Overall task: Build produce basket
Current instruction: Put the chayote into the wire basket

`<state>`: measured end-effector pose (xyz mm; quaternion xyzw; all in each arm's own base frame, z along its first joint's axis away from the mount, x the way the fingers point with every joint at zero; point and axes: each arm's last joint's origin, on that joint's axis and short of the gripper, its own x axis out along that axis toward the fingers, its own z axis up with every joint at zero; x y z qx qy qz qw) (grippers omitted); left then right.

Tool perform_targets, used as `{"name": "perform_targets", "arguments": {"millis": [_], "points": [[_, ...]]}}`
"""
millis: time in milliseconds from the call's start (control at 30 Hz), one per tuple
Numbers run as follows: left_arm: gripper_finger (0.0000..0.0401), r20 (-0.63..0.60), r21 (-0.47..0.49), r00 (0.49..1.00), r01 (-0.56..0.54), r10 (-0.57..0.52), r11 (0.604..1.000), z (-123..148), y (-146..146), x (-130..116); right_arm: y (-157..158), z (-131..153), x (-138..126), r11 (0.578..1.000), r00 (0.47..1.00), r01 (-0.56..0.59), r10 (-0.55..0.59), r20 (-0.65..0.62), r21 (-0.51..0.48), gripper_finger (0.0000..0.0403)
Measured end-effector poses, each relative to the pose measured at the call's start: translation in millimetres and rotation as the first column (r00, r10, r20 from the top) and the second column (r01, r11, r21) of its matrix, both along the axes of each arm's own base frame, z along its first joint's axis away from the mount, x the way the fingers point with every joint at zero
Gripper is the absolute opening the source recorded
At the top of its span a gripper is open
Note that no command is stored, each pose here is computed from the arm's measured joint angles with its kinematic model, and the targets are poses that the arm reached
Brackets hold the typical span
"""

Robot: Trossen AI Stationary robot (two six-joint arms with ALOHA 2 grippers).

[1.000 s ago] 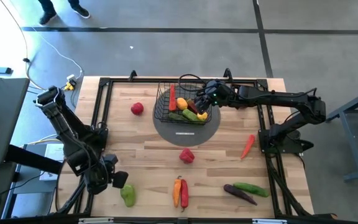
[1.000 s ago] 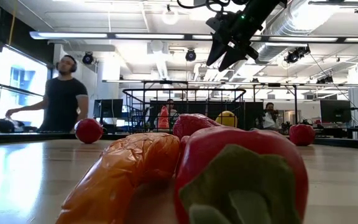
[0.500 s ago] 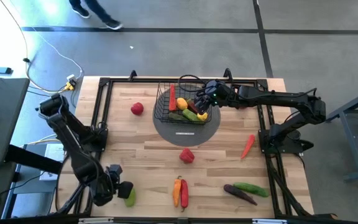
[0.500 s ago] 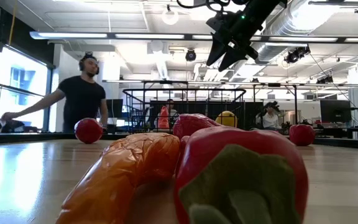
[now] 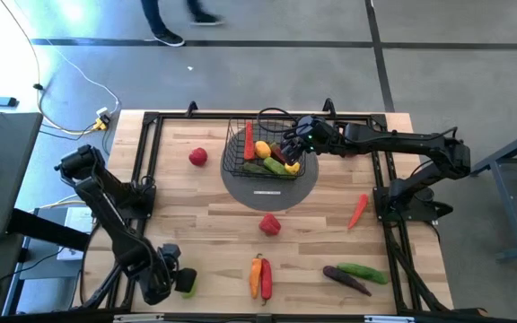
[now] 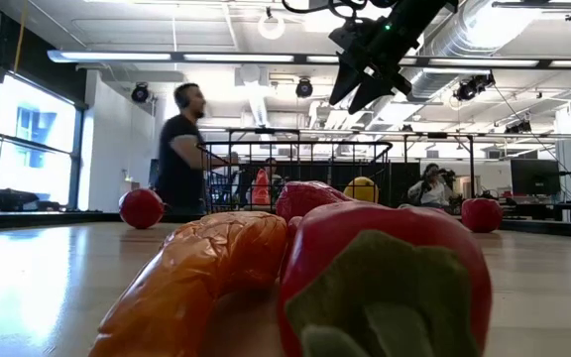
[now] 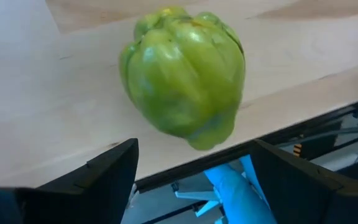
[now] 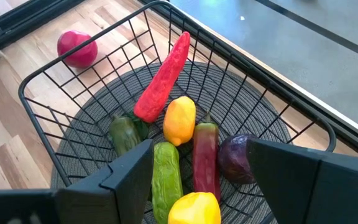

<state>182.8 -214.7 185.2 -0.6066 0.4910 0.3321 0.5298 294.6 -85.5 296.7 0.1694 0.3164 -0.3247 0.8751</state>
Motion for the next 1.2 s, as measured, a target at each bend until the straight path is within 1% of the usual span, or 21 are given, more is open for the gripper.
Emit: {"name": "perform_targets", "arguments": {"millis": [233,500,600,833,933,1067,1200], "points": [[0.0298,0.009,-0.014,1.000,-0.010,0.010,1.000,-9,-5,7,0,0,0,1.000,1.000,0.000,0.000,0.000,0.000,0.0240],[0.0298,-0.041,0.011,0.999,-0.023,0.024,1.000,-28,-7,15,0,0,0,1.000,1.000,0.004,-0.004,0.003,0.003,0.0240],[0.0298,-0.038,0.010,0.999,-0.018,0.019,1.000,-32,-8,17,0,0,0,1.000,1.000,0.012,-0.012,0.009,0.011,0.0240],[0.0298,-0.079,0.036,0.997,-0.006,0.009,0.999,-44,-10,18,0,0,0,1.000,1.000,0.012,-0.012,0.009,0.011,0.0240],[0.0296,-0.085,0.046,0.996,0.006,-0.002,0.999,-45,-9,17,0,0,0,1.000,1.000,0.009,-0.009,0.010,0.015,0.0240],[0.0275,-0.083,0.071,0.996,0.021,-0.015,0.997,-46,-8,17,1,0,0,1.000,1.000,-0.006,0.005,0.014,0.029,0.0240],[0.0231,-0.087,0.085,0.994,0.072,-0.065,0.994,-46,-7,16,1,0,1,0.999,1.000,-0.019,0.019,0.017,0.041,0.0240]]}}
